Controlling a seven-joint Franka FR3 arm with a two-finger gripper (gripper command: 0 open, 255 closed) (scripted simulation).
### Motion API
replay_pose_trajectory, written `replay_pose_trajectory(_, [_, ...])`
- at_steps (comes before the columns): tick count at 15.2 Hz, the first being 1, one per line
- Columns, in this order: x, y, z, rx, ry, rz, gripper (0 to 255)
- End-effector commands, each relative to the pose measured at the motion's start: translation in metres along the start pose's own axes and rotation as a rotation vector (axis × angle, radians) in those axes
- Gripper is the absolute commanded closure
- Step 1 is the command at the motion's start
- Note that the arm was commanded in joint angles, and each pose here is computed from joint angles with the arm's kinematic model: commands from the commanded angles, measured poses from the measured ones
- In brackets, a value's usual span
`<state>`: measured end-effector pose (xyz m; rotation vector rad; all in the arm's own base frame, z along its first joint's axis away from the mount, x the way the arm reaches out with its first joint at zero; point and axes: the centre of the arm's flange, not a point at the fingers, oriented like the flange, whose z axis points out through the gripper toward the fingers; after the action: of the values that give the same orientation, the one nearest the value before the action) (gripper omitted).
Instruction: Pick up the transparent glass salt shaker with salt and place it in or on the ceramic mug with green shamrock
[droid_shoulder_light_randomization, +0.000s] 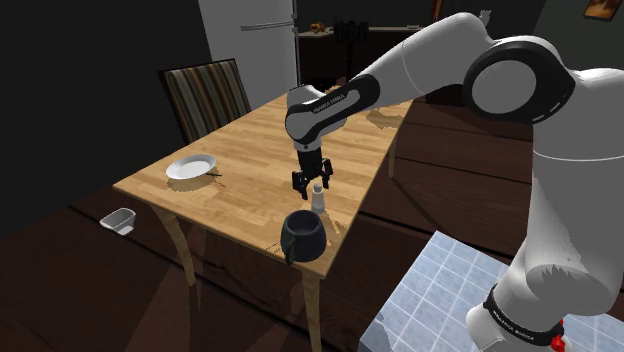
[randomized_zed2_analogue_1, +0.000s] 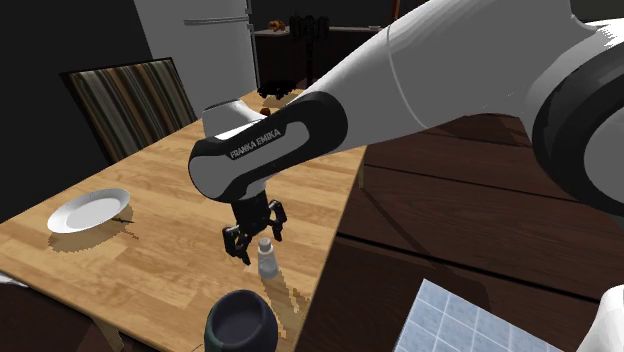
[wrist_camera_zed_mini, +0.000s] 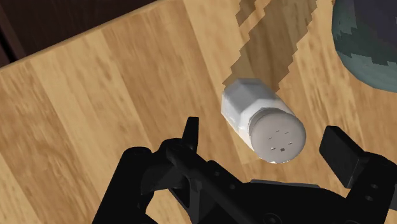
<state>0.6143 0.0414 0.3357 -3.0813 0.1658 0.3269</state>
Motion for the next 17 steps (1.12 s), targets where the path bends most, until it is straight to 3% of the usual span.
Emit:
replay_pose_trajectory(1, [0.0, 0.0, 0.0, 0.0, 0.0, 0.0, 0])
replay_pose_trajectory(2, [0.0, 0.0, 0.0, 0.0, 0.0, 0.0, 0])
replay_pose_trajectory(3, [0.0, 0.0, 0.0, 0.0, 0.0, 0.0, 255])
replay_pose_trajectory(12, [0.0, 0.0, 0.0, 0.0, 0.0, 0.0, 255])
replay_pose_trajectory(17, [-0.006, -0.001, -0.026, 0.0, 0.0, 0.0, 255])
